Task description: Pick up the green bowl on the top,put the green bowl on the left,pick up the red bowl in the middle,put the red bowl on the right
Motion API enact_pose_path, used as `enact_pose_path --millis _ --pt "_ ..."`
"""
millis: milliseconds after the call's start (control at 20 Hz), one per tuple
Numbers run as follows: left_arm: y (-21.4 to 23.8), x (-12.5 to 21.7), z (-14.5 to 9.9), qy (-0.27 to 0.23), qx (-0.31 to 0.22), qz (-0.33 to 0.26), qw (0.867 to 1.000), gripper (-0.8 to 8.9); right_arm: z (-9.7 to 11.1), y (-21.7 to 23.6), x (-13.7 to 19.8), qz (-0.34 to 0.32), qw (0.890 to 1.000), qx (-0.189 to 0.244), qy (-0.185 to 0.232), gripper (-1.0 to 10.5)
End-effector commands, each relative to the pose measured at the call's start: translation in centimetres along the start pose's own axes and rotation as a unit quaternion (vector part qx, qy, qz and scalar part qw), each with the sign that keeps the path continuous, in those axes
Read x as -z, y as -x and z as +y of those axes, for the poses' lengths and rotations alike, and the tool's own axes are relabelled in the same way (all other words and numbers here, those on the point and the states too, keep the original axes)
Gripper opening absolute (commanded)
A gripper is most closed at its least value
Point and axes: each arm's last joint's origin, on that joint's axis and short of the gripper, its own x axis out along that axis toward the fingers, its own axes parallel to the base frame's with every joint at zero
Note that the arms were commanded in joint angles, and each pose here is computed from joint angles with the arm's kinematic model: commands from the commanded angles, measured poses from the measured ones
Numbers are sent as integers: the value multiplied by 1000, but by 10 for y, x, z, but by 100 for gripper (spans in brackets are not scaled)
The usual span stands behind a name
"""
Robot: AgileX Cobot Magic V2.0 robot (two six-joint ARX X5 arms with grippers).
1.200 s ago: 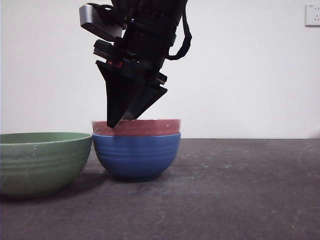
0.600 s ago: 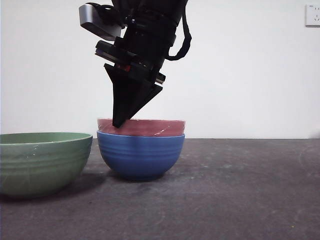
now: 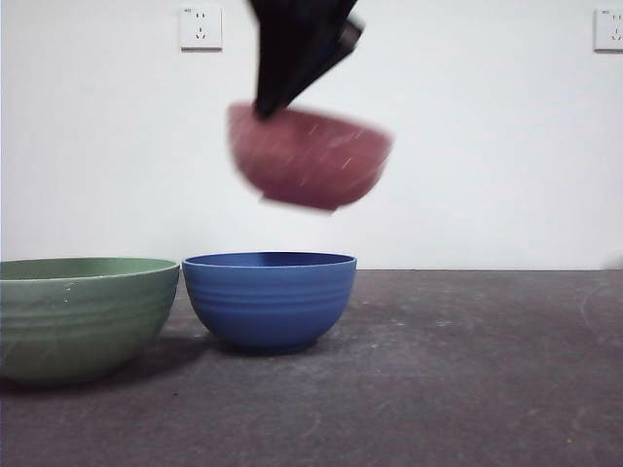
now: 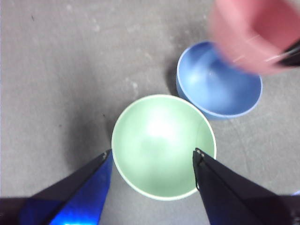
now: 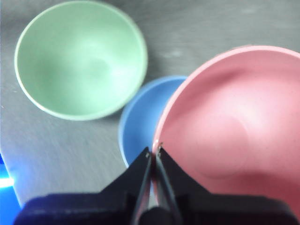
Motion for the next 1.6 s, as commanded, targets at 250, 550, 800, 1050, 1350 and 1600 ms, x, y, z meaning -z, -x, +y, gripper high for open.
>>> enact_pose_path --millis 250,550,800,1050,1350,1600 --pt "-1 -2 1 -5 -1 -13 1000 291 -15 47 40 82 988 33 -125 -13" --pt "-1 -2 1 -4 -1 -14 1000 291 -7 1 72 86 977 40 -189 -13" --pt "-1 -2 1 -3 -1 -14 1000 286 1 -41 98 60 974 59 -209 -13" --pt "-1 -3 1 -3 -1 -15 1000 286 4 -60 107 89 973 49 -209 -10" --pt "-1 -3 1 -3 -1 -15 1000 286 5 -62 110 105 971 46 -210 257" --pt "0 -5 1 -5 -2 -29 1000 282 2 -15 97 1 975 76 -209 248"
